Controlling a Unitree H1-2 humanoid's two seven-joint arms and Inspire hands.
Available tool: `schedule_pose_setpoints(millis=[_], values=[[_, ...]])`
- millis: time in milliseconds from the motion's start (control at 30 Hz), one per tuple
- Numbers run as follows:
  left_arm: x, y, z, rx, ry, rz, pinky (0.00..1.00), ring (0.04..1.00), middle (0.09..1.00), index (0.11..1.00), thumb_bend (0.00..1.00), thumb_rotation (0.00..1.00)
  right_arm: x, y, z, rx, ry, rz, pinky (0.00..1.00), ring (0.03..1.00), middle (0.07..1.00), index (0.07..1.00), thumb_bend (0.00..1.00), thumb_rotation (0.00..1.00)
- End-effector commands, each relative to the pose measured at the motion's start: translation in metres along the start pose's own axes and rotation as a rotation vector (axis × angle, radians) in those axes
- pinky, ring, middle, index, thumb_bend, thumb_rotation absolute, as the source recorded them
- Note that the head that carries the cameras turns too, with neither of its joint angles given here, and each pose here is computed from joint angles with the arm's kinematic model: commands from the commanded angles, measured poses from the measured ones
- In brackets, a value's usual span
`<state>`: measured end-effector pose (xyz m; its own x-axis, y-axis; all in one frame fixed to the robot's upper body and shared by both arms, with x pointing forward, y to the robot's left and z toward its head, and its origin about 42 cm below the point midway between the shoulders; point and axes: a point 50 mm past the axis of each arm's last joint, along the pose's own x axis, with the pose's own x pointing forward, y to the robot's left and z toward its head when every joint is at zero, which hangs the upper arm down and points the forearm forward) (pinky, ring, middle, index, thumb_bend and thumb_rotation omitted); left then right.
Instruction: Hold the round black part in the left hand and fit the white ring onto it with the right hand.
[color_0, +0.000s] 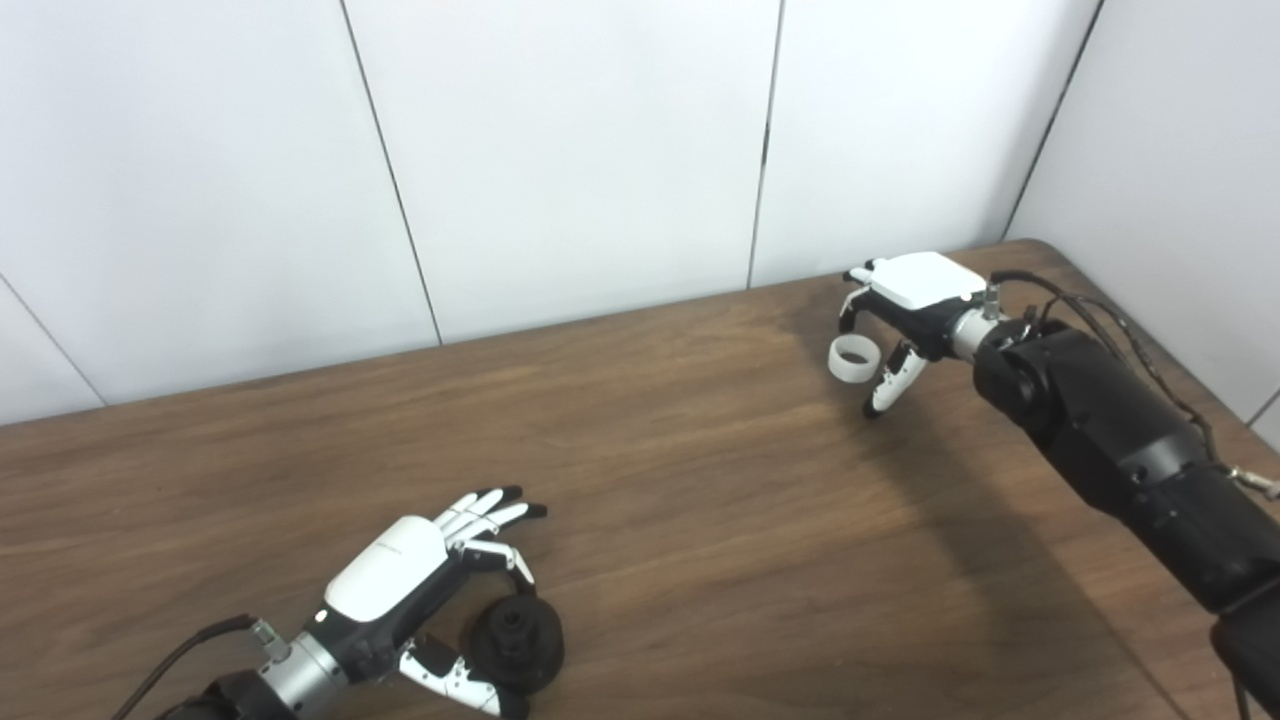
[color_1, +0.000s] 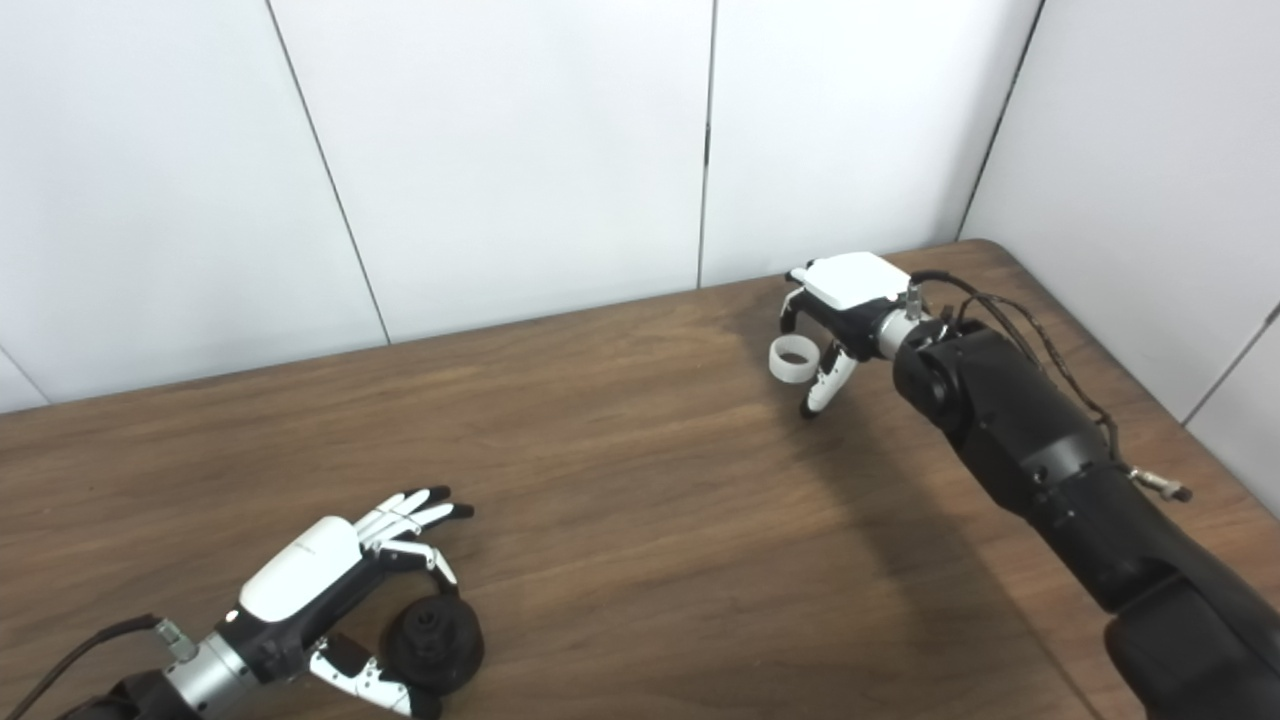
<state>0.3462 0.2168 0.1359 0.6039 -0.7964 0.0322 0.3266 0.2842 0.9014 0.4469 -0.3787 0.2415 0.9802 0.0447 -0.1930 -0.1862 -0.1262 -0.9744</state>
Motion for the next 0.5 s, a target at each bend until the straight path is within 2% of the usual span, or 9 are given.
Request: schedule_pose_setpoints(millis=[0, 167, 300, 367, 400, 433, 467], values=[[-0.0073, 0.0061, -0.0038, 0.032, 0.009, -0.029, 1.0, 1.0, 0.945, 0.482, 0.52, 0.06, 0.001, -0.0342, -0.0099, -0.021, 0.016, -0.08, 1.0, 1.0, 0.963, 0.712, 0.9, 0.32], [-0.0073, 0.0065, -0.0035, 0.029, 0.007, -0.026, 1.0, 1.0, 0.946, 0.482, 0.52, 0.07, 0.0011, -0.0314, -0.0105, -0.019, 0.015, -0.074, 1.0, 1.0, 0.962, 0.701, 0.87, 0.34], [-0.0082, 0.0059, -0.0027, 0.027, 0.006, -0.023, 1.0, 1.0, 0.943, 0.482, 0.52, 0.06, 0.0029, -0.0291, -0.009, -0.008, 0.011, -0.079, 1.0, 1.0, 0.945, 0.661, 0.84, 0.29], [-0.0092, 0.0061, -0.0021, 0.02, 0.005, -0.023, 1.0, 1.0, 0.943, 0.482, 0.52, 0.06, 0.0038, -0.0281, -0.0081, 0.002, 0.007, -0.083, 1.0, 1.0, 0.928, 0.608, 0.82, 0.25], [-0.0099, 0.0064, -0.0016, 0.019, 0.005, -0.023, 1.0, 1.0, 0.944, 0.482, 0.52, 0.06, 0.0048, -0.0267, -0.0078, 0.007, 0.005, -0.091, 1.0, 1.0, 0.912, 0.549, 0.68, 0.2], [-0.0104, 0.0066, -0.0013, 0.018, 0.005, -0.023, 1.0, 1.0, 0.943, 0.482, 0.52, 0.06, 0.0055, -0.0256, -0.0077, 0.011, 0.003, -0.097, 1.0, 1.0, 0.893, 0.512, 0.59, 0.17], [-0.011, 0.0068, -0.0011, 0.02, 0.005, -0.022, 1.0, 1.0, 0.943, 0.482, 0.52, 0.06, 0.0063, -0.0244, -0.0075, 0.013, 0.004, -0.101, 1.0, 1.0, 0.886, 0.499, 0.56, 0.16]])
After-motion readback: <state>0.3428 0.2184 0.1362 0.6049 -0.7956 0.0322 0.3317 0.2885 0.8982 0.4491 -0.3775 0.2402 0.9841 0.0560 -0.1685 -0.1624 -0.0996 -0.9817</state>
